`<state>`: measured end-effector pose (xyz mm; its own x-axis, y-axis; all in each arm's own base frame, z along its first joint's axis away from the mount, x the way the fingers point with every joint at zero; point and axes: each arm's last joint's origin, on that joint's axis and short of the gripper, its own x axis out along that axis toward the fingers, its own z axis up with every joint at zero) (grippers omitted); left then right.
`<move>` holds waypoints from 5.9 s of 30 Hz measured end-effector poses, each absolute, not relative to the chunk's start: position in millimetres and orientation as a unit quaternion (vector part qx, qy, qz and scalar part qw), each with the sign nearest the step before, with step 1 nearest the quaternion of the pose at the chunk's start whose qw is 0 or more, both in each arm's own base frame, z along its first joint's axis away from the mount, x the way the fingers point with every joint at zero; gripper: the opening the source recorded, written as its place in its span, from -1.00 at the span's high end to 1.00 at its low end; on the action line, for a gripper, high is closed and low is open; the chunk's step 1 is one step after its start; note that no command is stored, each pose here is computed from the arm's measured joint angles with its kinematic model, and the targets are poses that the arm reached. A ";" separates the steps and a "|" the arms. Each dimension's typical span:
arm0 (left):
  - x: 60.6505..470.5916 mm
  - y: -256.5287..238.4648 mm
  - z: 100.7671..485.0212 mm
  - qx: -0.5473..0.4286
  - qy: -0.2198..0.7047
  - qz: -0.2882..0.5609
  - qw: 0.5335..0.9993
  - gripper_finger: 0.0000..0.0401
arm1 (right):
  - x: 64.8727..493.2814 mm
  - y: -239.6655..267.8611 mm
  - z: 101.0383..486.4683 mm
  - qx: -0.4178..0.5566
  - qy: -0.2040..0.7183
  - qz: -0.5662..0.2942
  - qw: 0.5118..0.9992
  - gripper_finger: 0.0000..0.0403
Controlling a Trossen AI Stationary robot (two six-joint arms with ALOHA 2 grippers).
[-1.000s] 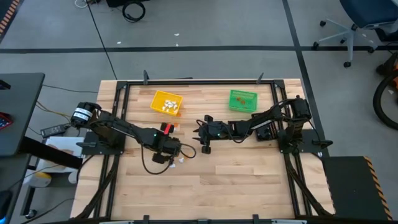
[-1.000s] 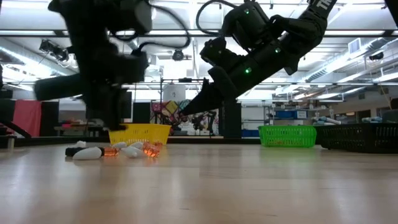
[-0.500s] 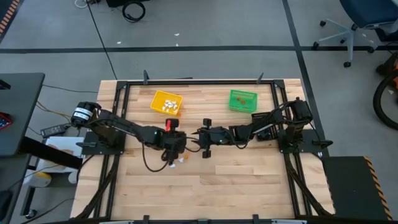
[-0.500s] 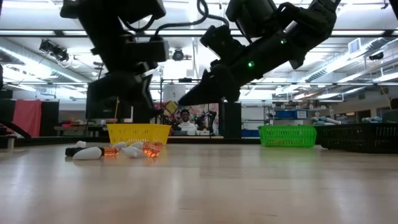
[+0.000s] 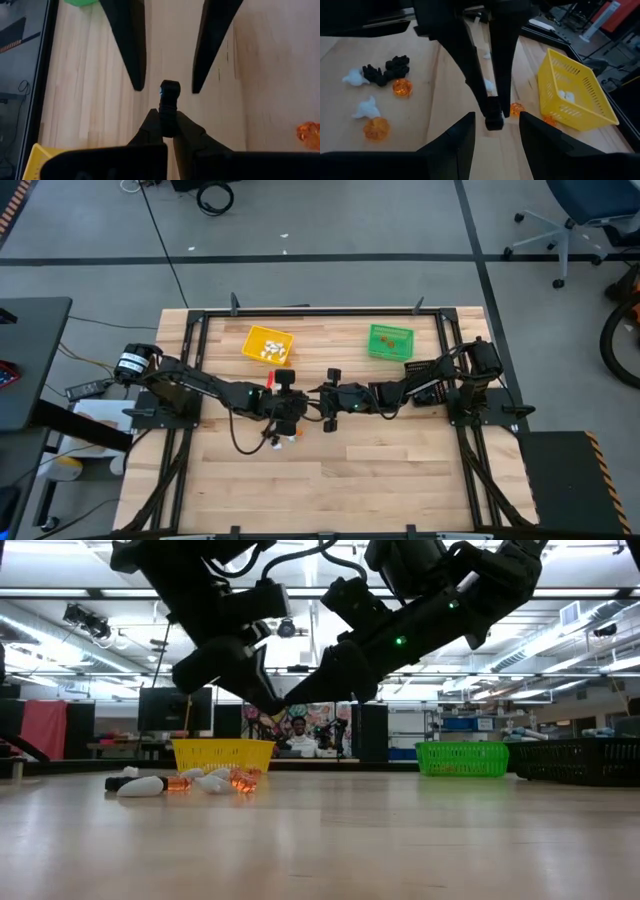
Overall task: Sort Halloween decoration
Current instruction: Put the black skeleton toy into the black bin, then put the orange pumpkin toy into the green bin
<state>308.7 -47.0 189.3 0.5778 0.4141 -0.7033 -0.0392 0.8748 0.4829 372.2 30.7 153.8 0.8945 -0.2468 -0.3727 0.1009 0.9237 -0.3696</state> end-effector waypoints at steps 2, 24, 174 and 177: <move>309.8 -47.2 190.1 0.211 0.434 0.132 0.866 0.98 | 372.2 30.9 153.9 -0.173 0.211 -0.090 0.958 0.22; 312.5 -48.9 190.3 0.193 0.419 0.107 0.881 0.69 | 371.0 31.1 151.9 -0.180 0.223 -0.084 0.954 0.80; 222.0 -100.4 190.6 0.116 0.443 -0.003 0.889 0.36 | 422.3 51.2 77.1 -0.086 0.187 0.135 0.969 -0.17; 221.8 -100.3 190.4 0.117 0.445 -0.003 0.888 0.36 | 422.5 47.5 76.5 -0.085 0.191 0.129 0.969 -0.05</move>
<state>221.8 -100.3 190.4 0.6045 0.0985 -0.7905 0.1102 0.9724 0.2055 422.5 47.5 76.5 0.8934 0.2180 -0.3929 -0.2830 0.9521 -0.1154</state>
